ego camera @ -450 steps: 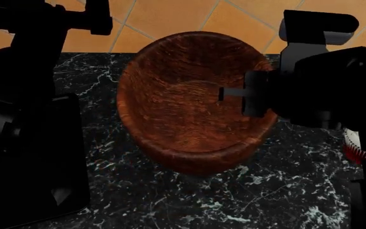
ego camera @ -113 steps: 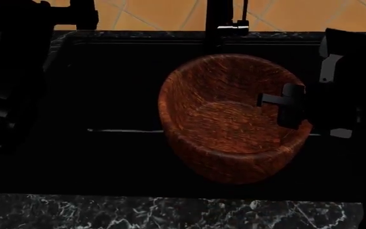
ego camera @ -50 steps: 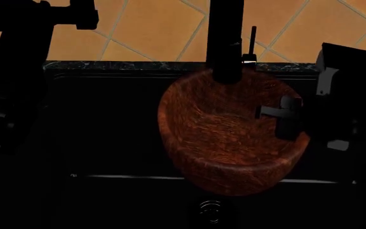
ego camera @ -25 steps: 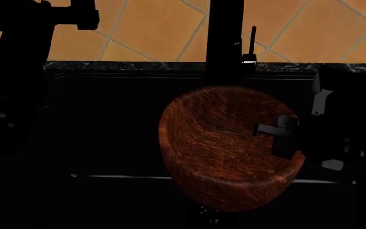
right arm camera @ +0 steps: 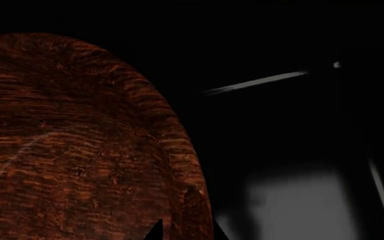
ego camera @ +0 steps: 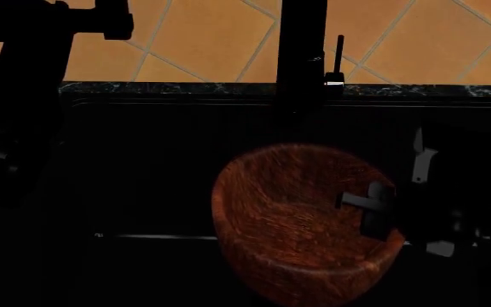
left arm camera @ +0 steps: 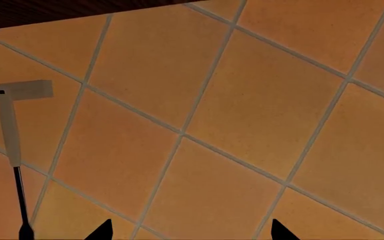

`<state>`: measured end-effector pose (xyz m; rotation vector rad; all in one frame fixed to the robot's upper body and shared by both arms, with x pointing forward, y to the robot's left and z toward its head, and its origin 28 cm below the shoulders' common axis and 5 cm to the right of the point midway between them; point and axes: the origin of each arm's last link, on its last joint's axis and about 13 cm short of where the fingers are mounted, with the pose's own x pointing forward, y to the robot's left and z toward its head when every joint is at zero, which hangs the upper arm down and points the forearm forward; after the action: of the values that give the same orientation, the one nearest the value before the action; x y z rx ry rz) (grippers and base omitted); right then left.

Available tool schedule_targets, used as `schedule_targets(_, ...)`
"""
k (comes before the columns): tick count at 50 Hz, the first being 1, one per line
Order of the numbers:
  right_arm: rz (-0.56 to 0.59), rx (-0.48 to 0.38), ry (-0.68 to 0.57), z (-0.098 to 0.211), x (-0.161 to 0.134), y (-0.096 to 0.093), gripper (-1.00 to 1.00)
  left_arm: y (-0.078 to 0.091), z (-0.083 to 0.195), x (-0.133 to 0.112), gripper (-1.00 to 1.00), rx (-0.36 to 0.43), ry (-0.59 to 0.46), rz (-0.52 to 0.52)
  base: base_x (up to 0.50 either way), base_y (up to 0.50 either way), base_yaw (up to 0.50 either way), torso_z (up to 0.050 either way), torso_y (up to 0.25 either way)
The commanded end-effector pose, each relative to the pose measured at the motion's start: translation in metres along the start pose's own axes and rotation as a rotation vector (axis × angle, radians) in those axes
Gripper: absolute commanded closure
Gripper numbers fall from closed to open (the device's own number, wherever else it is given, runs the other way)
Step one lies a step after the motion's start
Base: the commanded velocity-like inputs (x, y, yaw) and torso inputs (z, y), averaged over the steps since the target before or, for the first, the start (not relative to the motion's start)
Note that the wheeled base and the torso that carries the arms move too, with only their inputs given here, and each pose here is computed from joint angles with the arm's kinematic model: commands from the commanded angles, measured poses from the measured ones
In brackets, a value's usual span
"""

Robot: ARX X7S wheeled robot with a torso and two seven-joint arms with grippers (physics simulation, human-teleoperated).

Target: Move the fresh-baked cupcake off the tray onto the counter, and place the bowl used for mixing into the sink.

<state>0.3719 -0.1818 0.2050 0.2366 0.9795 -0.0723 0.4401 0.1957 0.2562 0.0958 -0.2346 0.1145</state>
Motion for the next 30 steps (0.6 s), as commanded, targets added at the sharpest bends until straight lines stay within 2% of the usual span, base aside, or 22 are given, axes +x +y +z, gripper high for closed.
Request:
schedule_targets(1, 0.033, 0.032, -0.01, -0.002, 0.004, -0.001, 1.0, -0.001, -0.003, -0.001, -1.0, 0.04, -0.021, 0.011, 0.0, 0.0, 0.0, 0.0, 0.0)
schedule_targets(6, 0.031, 0.035, -0.004, -0.004, 0.005, -0.001, 1.0, -0.002, -0.003, -0.001, -1.0, 0.068, -0.022, 0.007, 0.0, 0.0, 0.0, 0.0, 0.0)
schedule_targets(11, 0.024, 0.033, 0.005, -0.006, 0.008, -0.002, 1.0, -0.001, -0.002, -0.001, -1.0, 0.03, -0.026, 0.0, 0.0, 0.0, 0.0, 0.0, 0.0)
schedule_targets(30, -0.014, 0.059, 0.015, -0.02, 0.028, -0.006, 1.0, -0.001, -0.003, -0.002, -1.0, 0.031, -0.029, -0.007, 0.0, 0.0, 0.0, 0.001, 0.001)
